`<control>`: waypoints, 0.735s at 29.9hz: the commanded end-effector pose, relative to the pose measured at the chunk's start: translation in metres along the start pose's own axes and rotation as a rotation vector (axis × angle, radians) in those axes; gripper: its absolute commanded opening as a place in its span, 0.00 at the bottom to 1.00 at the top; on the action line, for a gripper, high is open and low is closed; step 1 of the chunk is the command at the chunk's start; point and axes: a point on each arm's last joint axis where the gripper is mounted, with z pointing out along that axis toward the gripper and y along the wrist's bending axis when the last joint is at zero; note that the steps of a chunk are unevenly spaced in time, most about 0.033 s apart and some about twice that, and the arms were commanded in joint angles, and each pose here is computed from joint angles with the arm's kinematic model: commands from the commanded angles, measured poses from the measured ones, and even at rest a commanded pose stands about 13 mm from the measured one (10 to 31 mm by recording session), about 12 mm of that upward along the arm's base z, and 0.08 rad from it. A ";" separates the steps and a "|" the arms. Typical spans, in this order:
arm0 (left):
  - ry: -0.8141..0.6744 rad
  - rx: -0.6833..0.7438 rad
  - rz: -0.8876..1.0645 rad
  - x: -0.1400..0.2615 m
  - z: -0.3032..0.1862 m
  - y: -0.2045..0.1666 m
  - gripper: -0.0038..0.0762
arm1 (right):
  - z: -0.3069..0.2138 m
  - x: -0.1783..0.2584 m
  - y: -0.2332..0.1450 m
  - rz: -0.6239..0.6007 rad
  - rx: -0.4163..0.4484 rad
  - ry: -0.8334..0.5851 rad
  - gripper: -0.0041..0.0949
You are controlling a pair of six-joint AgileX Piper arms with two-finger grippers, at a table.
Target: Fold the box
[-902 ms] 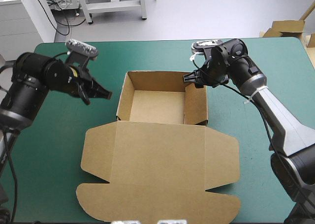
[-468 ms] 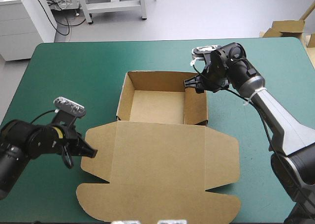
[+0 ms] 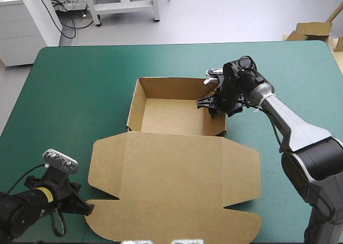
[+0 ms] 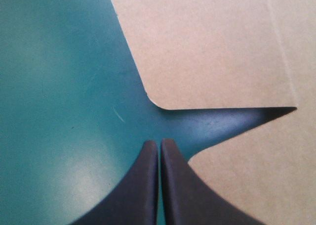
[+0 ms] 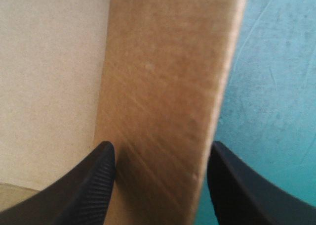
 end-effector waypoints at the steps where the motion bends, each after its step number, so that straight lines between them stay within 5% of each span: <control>1: -0.115 -0.017 0.005 0.002 -0.007 0.000 0.04 | -0.020 -0.004 0.001 -0.017 -0.040 -0.066 0.50; 3: -0.129 -0.019 0.004 0.006 -0.008 0.000 0.04 | -0.019 -0.004 0.000 -0.017 -0.039 -0.064 0.33; 5: -0.125 -0.019 0.004 0.008 -0.008 -0.001 0.04 | -0.019 -0.004 0.000 -0.028 -0.036 -0.064 0.05; 14: -0.094 -0.013 0.002 0.016 0.005 -0.002 0.04 | -0.037 -0.011 -0.023 -0.004 0.014 -0.129 0.02; 22: -0.094 -0.013 0.002 0.016 0.005 -0.002 0.04 | -0.077 -0.014 -0.127 0.171 0.103 -0.227 0.02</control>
